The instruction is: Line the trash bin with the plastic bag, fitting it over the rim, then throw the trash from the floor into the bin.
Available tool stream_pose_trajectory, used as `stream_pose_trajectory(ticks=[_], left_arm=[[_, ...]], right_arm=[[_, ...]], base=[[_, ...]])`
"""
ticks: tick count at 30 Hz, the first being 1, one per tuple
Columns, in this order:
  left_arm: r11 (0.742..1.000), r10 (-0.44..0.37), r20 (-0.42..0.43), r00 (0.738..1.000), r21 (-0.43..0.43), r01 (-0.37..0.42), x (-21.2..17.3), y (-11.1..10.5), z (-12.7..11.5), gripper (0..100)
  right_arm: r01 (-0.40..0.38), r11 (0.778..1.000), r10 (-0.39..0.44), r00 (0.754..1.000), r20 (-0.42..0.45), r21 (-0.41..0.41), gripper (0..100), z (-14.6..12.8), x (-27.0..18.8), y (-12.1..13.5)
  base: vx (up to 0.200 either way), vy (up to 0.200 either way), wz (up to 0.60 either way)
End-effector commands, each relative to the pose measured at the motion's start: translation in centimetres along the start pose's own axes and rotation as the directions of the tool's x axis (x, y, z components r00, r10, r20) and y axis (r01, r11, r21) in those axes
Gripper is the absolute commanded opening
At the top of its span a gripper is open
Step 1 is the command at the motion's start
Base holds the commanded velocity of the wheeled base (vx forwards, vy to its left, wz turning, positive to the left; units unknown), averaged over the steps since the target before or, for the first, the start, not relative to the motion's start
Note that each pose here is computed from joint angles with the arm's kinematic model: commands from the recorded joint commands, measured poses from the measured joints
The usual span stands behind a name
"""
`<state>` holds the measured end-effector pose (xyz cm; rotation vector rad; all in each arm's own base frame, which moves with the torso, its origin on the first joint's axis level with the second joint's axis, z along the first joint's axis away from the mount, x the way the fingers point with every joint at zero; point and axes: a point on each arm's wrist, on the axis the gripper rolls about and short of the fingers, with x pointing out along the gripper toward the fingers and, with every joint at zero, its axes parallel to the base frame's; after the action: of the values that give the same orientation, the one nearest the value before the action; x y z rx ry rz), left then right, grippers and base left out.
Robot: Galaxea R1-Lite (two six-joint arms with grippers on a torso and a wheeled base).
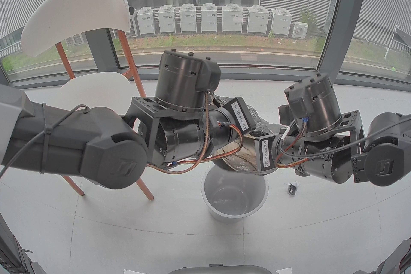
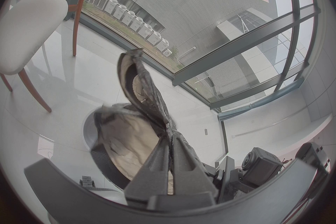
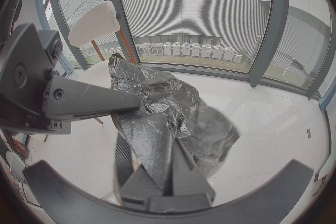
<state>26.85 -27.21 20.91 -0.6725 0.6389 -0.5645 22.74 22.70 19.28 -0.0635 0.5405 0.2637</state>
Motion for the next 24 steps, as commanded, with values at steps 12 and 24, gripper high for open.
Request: stream_pose_trajectory(ticks=[12, 24], left_arm=[[0.998, -0.012, 0.008, 1.000, -0.058, 0.012, -0.1, -0.3, 0.3, 0], [0.996, -0.065, 0.063, 0.996, -0.059, 0.069, -0.9, -1.7, 1.5, 100]], right_arm=[[-0.013, 1.000, 0.013, 1.000, 0.007, 0.005, 0, 0.1, -0.3, 0.2], [-0.004, 0.999, 0.003, 1.000, 0.017, 0.034, 0, 0.5, -0.2, -0.3]], base=[[0.000, 0.000, 0.00], [0.000, 0.000, 0.00]])
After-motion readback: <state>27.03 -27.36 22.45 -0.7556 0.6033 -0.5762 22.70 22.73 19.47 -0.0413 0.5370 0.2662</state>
